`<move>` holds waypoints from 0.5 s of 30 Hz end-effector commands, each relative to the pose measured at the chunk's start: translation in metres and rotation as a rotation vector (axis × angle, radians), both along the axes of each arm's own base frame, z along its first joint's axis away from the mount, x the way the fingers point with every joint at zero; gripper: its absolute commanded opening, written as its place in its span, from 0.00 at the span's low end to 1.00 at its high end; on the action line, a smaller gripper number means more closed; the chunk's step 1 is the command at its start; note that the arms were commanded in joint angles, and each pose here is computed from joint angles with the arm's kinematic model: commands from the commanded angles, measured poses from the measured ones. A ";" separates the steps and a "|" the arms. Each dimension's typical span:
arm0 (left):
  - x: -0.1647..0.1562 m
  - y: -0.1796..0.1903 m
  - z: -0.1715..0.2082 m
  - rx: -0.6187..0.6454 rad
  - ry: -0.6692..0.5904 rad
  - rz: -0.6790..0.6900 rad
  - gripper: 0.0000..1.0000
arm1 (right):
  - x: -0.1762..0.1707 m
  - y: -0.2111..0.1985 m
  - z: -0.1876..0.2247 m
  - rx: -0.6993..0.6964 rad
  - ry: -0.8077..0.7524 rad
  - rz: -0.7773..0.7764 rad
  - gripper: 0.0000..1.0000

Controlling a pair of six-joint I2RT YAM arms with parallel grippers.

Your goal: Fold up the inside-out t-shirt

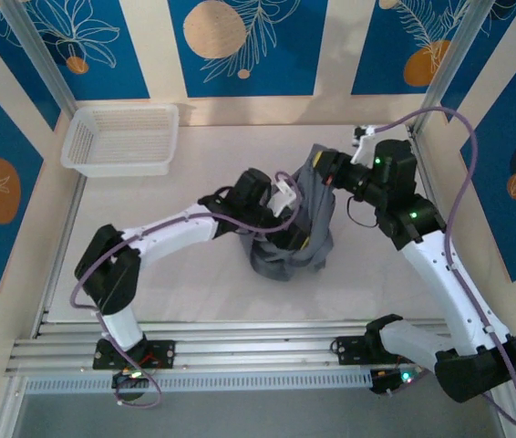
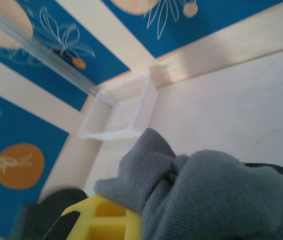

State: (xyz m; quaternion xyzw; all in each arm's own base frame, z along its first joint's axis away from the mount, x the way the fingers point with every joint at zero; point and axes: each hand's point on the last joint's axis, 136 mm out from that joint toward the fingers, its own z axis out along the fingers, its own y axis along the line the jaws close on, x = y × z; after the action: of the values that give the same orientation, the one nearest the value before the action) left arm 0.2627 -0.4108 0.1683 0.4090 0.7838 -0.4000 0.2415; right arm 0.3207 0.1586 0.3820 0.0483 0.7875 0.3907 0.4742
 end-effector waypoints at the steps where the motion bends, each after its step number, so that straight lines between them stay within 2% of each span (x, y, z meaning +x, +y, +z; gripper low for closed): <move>1: 0.019 0.019 -0.034 -0.006 0.058 0.101 0.91 | -0.009 -0.010 0.087 0.141 -0.190 0.012 0.00; 4: 0.032 0.036 -0.013 -0.082 0.032 0.181 0.92 | -0.006 -0.012 0.098 0.137 -0.207 0.023 0.00; 7: 0.048 0.066 0.032 -0.190 -0.003 0.272 0.93 | -0.004 -0.006 0.074 0.113 -0.162 0.040 0.00; 10: 0.062 0.101 0.077 -0.239 -0.048 0.381 0.98 | -0.011 0.001 0.009 0.070 -0.051 0.041 0.00; 13: 0.071 0.129 0.096 -0.174 -0.097 0.479 0.99 | -0.038 0.003 -0.077 0.058 0.117 0.033 0.00; 15: 0.075 0.138 0.097 -0.126 -0.113 0.513 0.99 | -0.061 -0.022 -0.133 0.063 0.257 -0.098 0.00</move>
State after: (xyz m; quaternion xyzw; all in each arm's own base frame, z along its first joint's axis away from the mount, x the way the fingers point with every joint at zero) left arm 0.3344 -0.2847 0.2701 0.2176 0.7957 -0.3886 0.4105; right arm 0.2849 0.1603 0.3013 0.0680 0.8046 0.4131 0.4211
